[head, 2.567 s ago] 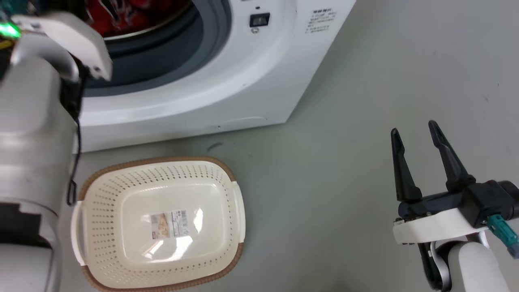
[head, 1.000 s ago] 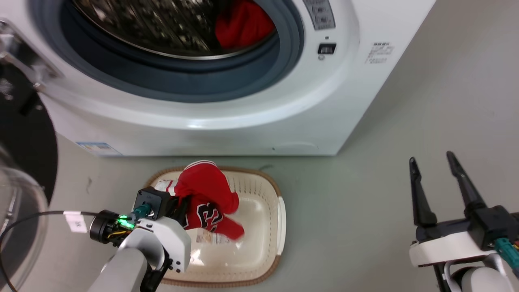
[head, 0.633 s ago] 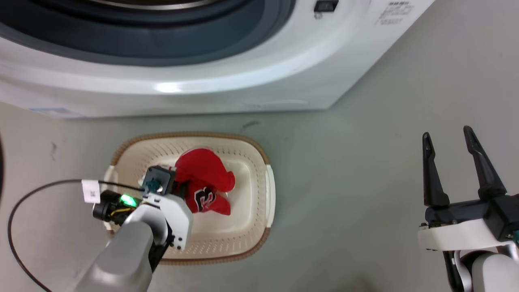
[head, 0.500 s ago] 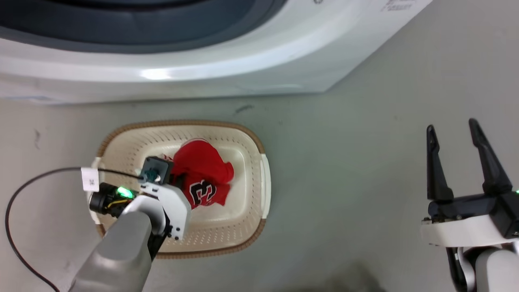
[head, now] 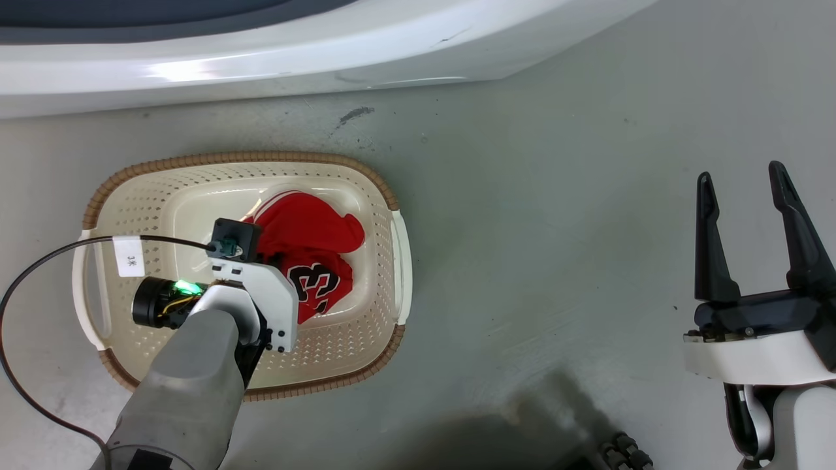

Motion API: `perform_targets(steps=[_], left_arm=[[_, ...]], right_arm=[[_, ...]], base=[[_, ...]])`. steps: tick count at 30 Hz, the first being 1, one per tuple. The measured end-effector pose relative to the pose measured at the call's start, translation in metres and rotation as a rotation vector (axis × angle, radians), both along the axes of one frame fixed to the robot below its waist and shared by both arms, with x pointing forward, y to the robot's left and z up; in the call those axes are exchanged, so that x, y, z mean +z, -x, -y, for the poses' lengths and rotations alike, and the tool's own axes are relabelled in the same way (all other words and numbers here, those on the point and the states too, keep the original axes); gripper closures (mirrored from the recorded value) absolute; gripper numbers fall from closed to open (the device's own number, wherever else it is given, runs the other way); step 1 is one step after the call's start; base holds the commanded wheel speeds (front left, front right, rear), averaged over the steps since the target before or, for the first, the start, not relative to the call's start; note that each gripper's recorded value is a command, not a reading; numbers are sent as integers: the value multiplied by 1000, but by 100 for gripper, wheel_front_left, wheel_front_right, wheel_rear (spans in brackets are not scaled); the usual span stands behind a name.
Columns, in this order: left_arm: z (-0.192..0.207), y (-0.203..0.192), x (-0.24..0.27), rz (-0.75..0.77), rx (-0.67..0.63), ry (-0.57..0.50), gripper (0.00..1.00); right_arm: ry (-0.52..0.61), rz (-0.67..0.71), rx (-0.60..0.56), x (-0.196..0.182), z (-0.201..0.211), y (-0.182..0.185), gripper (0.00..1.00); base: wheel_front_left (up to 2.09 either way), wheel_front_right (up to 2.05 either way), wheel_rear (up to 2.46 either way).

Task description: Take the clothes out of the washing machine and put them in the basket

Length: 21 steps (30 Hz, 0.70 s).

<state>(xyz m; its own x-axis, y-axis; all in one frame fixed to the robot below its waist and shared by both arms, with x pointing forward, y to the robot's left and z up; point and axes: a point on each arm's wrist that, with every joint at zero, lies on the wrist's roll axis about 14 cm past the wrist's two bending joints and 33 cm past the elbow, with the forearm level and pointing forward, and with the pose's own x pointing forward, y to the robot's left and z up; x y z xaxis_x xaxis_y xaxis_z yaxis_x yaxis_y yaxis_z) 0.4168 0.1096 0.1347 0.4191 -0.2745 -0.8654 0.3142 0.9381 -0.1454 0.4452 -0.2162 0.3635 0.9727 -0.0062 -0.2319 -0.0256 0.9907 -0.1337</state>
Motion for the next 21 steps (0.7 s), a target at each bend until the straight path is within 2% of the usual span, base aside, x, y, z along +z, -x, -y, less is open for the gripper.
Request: perform_targets(steps=[5,6,12,21], left_arm=[[1,1,-3,0,24,5,100],[0,0,-2,10,24,2,0],[-3,2,11,36,26,-1,0],[-10,0,55,131,60,22,0]], right_arm=[[0,-7,-6,-3,2,0,0],[0,-6,-6,-3,2,0,0],[-9,13,11,5,-5,-2,0],[-23,96,27,42,-12,-1,0]], base=[[0,0,0],[0,0,0],[0,0,0],[0,0,0]])
